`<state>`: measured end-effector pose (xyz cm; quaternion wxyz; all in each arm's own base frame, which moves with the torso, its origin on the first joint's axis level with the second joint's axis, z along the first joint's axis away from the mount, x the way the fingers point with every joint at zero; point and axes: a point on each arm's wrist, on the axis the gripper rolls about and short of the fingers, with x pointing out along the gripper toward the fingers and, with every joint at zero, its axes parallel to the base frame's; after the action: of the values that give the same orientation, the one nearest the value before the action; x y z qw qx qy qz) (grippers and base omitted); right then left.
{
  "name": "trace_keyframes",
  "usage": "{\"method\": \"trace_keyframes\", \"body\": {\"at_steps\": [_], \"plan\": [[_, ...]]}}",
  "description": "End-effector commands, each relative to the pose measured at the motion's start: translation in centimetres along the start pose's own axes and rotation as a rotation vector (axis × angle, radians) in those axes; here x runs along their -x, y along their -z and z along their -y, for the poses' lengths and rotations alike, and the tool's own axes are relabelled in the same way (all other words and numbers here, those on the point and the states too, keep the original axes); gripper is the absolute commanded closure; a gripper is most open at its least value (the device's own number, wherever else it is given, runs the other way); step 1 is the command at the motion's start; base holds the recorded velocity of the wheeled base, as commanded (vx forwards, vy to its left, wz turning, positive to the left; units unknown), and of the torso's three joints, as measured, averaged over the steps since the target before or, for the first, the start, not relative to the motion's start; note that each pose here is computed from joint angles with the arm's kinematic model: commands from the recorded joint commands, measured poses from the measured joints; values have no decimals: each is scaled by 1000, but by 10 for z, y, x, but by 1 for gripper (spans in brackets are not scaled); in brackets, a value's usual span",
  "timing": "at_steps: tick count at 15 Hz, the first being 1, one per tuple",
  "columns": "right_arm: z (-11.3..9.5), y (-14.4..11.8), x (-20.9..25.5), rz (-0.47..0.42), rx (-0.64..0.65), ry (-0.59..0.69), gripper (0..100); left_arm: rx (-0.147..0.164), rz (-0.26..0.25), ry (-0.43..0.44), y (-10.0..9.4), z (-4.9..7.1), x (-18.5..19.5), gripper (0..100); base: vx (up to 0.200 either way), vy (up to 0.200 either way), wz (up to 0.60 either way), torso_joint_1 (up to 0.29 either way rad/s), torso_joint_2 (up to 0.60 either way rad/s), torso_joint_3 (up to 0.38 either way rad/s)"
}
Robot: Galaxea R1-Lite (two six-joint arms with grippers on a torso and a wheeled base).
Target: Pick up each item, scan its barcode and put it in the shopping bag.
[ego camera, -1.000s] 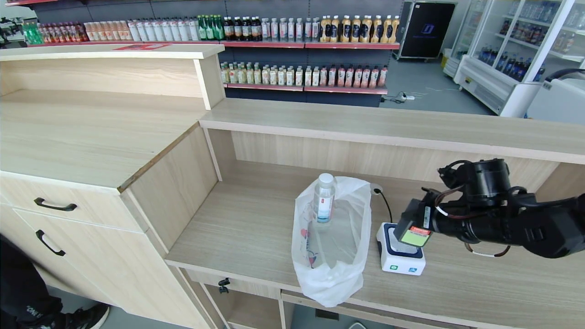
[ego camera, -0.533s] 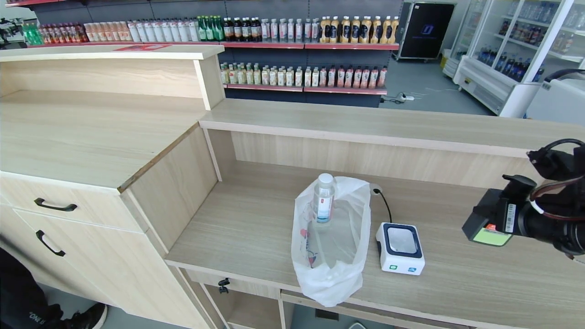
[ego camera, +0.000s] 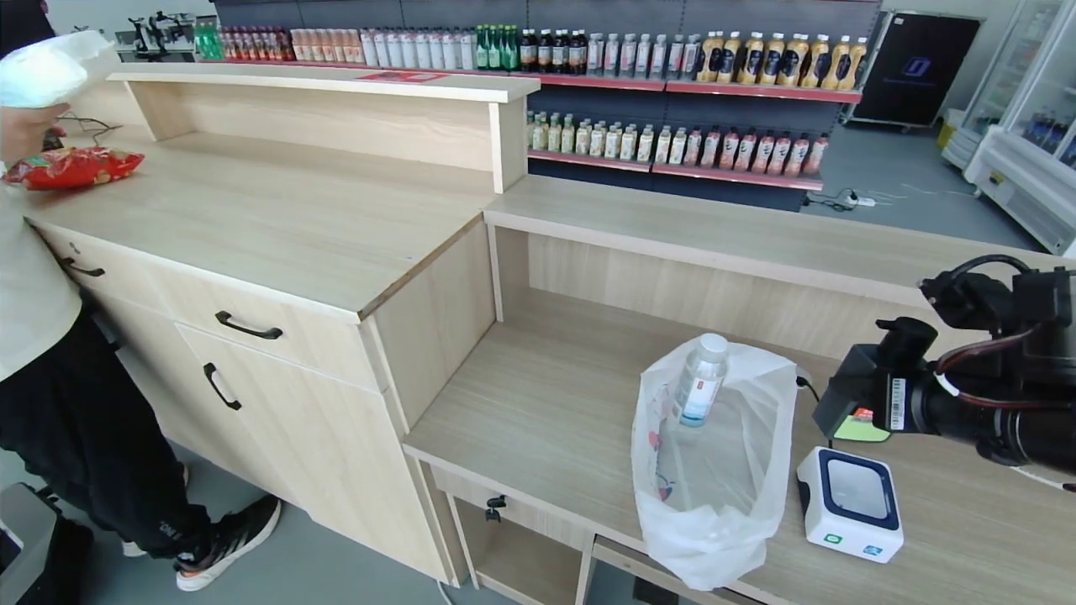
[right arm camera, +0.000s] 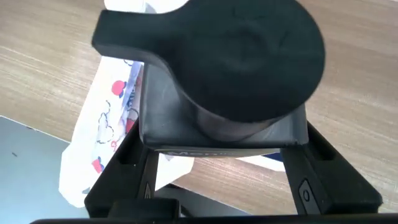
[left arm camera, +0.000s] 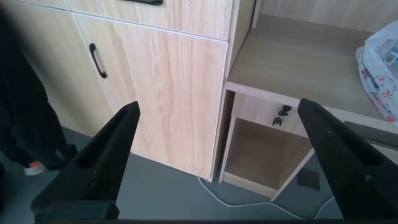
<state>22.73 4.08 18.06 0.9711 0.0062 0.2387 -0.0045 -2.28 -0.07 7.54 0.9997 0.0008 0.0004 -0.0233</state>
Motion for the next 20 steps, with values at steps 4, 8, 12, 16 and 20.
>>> {"method": "trace_keyframes", "body": {"at_steps": [4, 8, 12, 16, 20], "plan": [[-29, 33, -43, 0, 75, -83, 100, 0, -1, -1, 0, 0, 0, 0, 0, 0, 0, 0, 0, 0], [-26, 68, -48, 47, 131, -117, 100, 0, -1, -1, 0, 0, 0, 0, 0, 0, 0, 0, 0, 0], [-34, 85, -56, 80, 139, -169, 100, 0, -1, -1, 0, 0, 0, 0, 0, 0, 0, 0, 0, 0], [-39, 90, -68, 132, 132, -249, 100, 0, -1, -1, 0, 0, 0, 0, 0, 0, 0, 0, 0, 0], [-43, 98, -80, 151, 146, -349, 100, 0, -1, -1, 0, 0, 0, 0, 0, 0, 0, 0, 0, 0]]}}
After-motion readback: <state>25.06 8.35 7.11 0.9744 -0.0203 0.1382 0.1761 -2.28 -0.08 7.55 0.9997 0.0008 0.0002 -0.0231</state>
